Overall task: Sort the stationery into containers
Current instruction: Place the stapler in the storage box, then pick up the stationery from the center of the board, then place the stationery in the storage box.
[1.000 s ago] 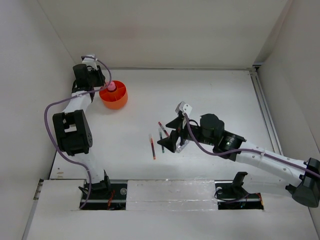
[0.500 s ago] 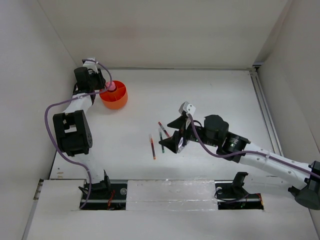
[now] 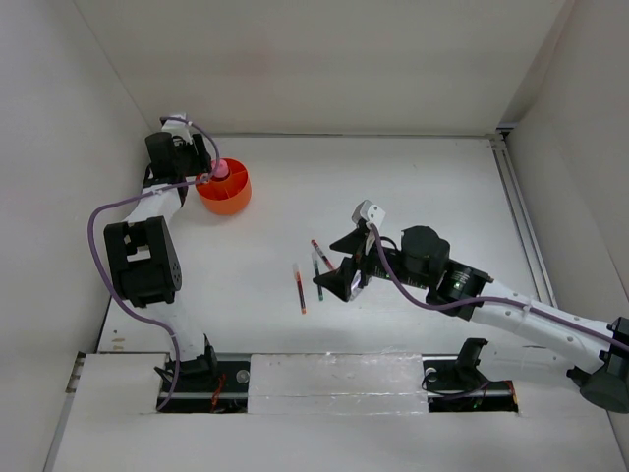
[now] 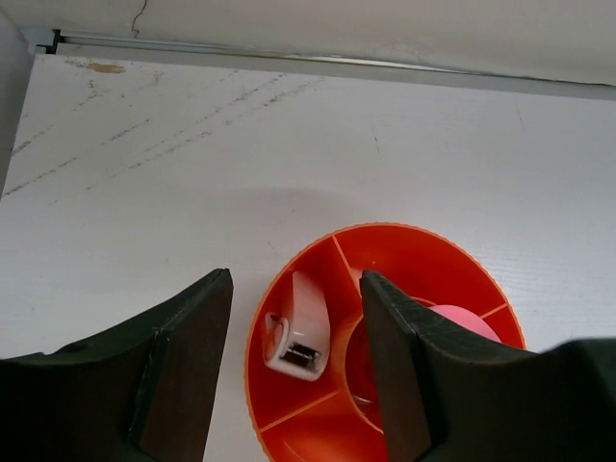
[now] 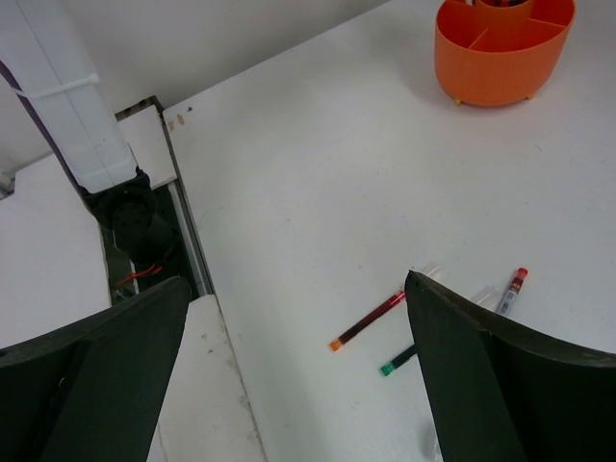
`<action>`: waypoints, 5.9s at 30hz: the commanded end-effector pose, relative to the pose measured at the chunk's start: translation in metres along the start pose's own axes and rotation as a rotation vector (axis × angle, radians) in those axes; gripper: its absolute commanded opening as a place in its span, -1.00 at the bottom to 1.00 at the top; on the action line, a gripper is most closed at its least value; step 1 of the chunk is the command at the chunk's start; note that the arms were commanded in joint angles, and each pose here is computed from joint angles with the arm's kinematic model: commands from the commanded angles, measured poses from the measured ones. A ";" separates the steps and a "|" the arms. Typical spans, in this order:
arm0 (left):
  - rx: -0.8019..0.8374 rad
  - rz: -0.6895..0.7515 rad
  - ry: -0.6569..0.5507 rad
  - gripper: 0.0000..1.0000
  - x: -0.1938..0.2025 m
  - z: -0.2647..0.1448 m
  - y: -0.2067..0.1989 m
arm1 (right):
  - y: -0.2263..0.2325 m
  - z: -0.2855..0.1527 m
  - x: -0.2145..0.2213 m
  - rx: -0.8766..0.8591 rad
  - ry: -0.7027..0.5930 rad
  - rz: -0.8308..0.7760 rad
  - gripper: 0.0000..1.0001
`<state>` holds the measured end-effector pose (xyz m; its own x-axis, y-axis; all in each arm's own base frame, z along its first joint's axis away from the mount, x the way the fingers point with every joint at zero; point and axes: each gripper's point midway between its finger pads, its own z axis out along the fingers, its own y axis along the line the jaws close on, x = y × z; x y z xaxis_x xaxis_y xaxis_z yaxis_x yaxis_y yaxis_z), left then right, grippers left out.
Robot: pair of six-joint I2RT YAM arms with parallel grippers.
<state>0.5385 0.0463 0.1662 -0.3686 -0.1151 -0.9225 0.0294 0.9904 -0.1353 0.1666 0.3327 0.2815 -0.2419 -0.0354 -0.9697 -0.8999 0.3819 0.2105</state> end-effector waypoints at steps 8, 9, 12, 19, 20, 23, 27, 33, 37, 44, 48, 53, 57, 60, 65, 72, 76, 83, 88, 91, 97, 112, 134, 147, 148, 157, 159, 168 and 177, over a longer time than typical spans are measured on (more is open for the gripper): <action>-0.032 0.006 -0.159 0.12 -0.062 -0.032 -0.004 | 0.001 0.003 -0.013 0.009 -0.035 -0.007 0.98; -0.052 -0.001 -0.184 0.20 -0.073 -0.036 -0.002 | -0.002 0.006 -0.013 0.021 -0.034 -0.007 0.98; -0.152 -0.046 -0.236 0.49 -0.101 -0.054 0.010 | -0.016 0.013 -0.005 0.084 -0.006 -0.009 0.98; -0.416 -0.242 -0.420 1.00 -0.187 -0.127 0.038 | -0.103 0.007 0.032 0.504 0.172 0.078 0.98; -0.436 -0.274 -0.461 1.00 -0.197 -0.141 0.039 | -0.114 0.001 0.040 0.575 0.182 0.143 0.98; -0.338 -0.262 -0.587 1.00 -0.235 -0.187 0.014 | -0.147 -0.028 0.041 0.739 0.182 0.193 0.98; -0.236 -0.252 -0.593 1.00 -0.255 -0.213 -0.020 | -0.171 -0.055 0.042 0.811 0.182 0.212 0.98; -0.071 -0.349 -0.489 1.00 -0.249 -0.229 -0.059 | -0.210 -0.079 0.085 0.778 0.226 0.342 0.98; 0.055 -0.429 -0.326 1.00 -0.212 -0.225 -0.086 | -0.223 -0.093 0.115 0.814 0.278 0.385 0.96; 0.371 -0.425 0.021 1.00 -0.099 -0.213 -0.188 | -0.234 -0.110 0.155 0.898 0.378 0.412 0.91; 0.420 -0.396 0.060 1.00 -0.078 -0.231 -0.207 | -0.233 -0.112 0.161 0.900 0.390 0.416 0.79; 0.332 -0.357 0.133 1.00 -0.020 -0.229 -0.187 | -0.238 -0.115 0.175 0.925 0.459 0.419 0.56; 0.224 -0.348 0.122 1.00 0.007 -0.240 -0.164 | -0.239 -0.110 0.185 0.931 0.520 0.410 0.47; 0.131 -0.347 0.096 1.00 0.017 -0.240 -0.145 | -0.241 -0.111 0.192 0.943 0.553 0.417 0.43; 0.107 -0.324 0.090 1.00 0.019 -0.245 -0.140 | -0.243 -0.102 0.197 0.946 0.609 0.389 0.35; 0.127 -0.324 0.097 1.00 0.019 -0.246 -0.143 | -0.247 -0.099 0.204 0.957 0.673 0.357 0.35; 0.118 -0.324 0.094 1.00 0.019 -0.245 -0.142 | -0.245 -0.097 0.210 0.951 0.700 0.358 0.35; 0.129 -0.315 0.097 1.00 0.019 -0.246 -0.143 | -0.237 -0.096 0.217 0.912 0.734 0.385 0.32; 0.141 -0.315 0.091 1.00 0.018 -0.248 -0.145 | -0.235 -0.092 0.216 0.906 0.747 0.372 0.05; 0.141 -0.315 0.091 1.00 0.018 -0.248 -0.145 | -0.233 -0.093 0.221 0.911 0.763 0.385 0.02; 0.144 -0.306 0.082 1.00 0.016 -0.250 -0.145 | -0.235 -0.091 0.218 0.911 0.764 0.386 -0.10; 0.337 -0.300 0.094 1.00 0.009 -0.258 -0.178 | -0.227 -0.092 0.186 0.925 0.660 0.358 -1.00; 1.118 -0.513 0.111 1.00 -0.010 -0.298 -0.347 | -0.123 0.006 -0.013 0.474 0.123 0.160 -1.00; 1.043 -0.535 0.128 0.66 0.003 -0.273 -0.345 | -0.090 0.015 -0.030 0.342 0.033 0.113 -1.00; 1.038 -0.536 0.136 0.62 0.007 -0.272 -0.344 | -0.090 0.015 -0.027 0.342 0.033 0.113 -1.00; 1.028 -0.531 0.148 0.12 0.013 -0.268 -0.343 | -0.083 0.021 -0.035 0.309 0.017 0.108 -1.00; 1.036 -0.528 0.153 -0.06 0.014 -0.270 -0.344 | -0.086 0.026 -0.031 0.310 0.025 0.109 -1.00; 1.038 -0.526 0.166 -0.11 0.017 -0.268 -0.345 | -0.091 0.036 -0.037 0.331 0.017 0.087 -1.00; 1.037 -0.518 0.183 -0.16 0.026 -0.268 -0.344 | -0.093 0.039 -0.045 0.351 -0.002 0.072 -1.00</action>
<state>0.2731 -0.2758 0.2744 -0.7164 -0.3937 -0.5760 0.4871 0.3087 -0.8169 0.2669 0.3256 0.2545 -0.3971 -0.0788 -0.9144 -0.6830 0.6909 0.2371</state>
